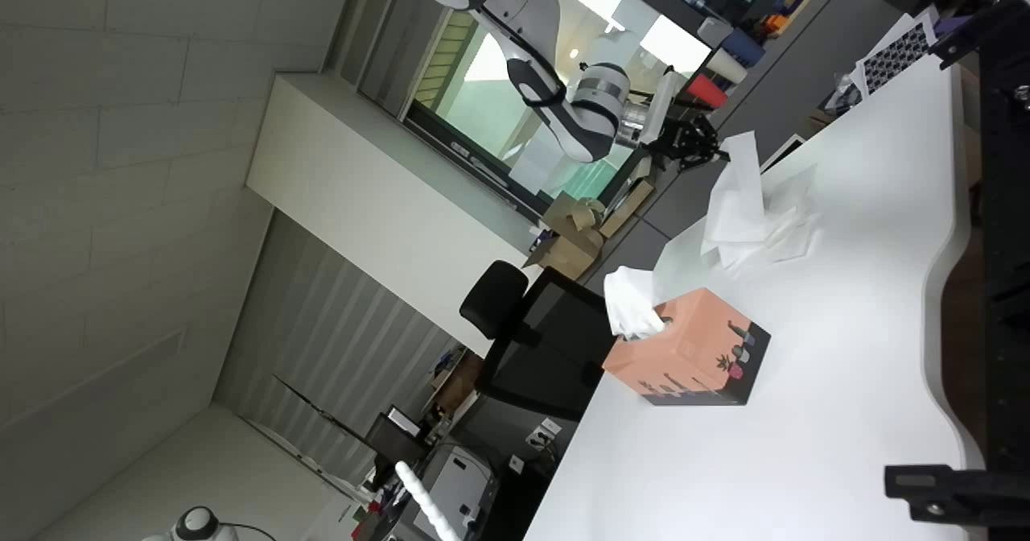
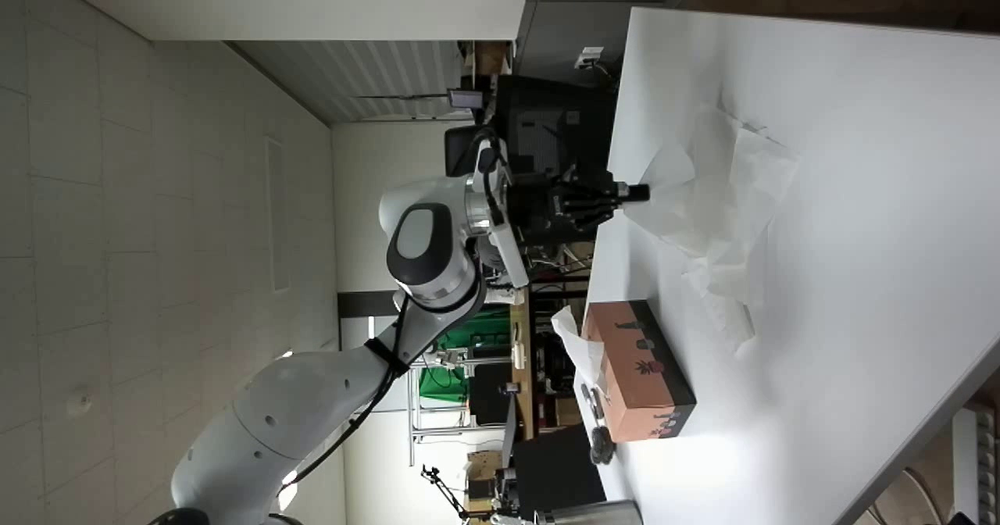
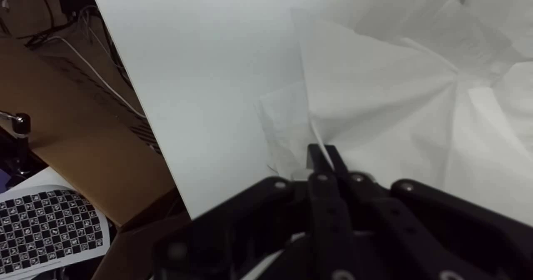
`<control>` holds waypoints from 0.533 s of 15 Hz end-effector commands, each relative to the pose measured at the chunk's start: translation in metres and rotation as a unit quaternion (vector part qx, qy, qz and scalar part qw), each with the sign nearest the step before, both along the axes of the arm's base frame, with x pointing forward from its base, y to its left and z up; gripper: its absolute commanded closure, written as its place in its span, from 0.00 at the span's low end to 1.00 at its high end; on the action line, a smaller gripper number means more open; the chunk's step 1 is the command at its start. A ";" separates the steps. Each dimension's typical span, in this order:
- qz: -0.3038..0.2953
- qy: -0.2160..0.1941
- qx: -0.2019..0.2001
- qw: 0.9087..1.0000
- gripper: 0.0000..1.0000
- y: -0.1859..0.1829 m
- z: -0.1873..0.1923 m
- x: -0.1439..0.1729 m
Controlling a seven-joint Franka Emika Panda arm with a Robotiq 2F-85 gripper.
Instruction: Take a tissue from the tissue box and put it on the table
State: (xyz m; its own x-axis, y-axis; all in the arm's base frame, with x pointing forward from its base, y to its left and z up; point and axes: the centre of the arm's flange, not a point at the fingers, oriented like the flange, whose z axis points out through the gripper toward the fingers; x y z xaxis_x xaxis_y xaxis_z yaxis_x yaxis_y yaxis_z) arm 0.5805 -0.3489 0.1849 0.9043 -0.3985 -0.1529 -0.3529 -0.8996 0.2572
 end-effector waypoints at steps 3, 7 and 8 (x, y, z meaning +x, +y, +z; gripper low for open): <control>-0.012 -0.012 0.000 1.000 1.00 -0.014 -0.022 0.021; -0.009 -0.069 0.022 0.997 1.00 -0.015 -0.033 0.032; -0.011 -0.078 0.030 0.996 1.00 -0.014 -0.035 0.034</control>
State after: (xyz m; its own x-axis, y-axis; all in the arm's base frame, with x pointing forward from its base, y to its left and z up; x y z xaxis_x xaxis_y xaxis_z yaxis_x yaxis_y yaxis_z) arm 0.6020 -0.3559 0.1533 0.9107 -0.4061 -0.0757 -0.3851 -0.9008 0.2007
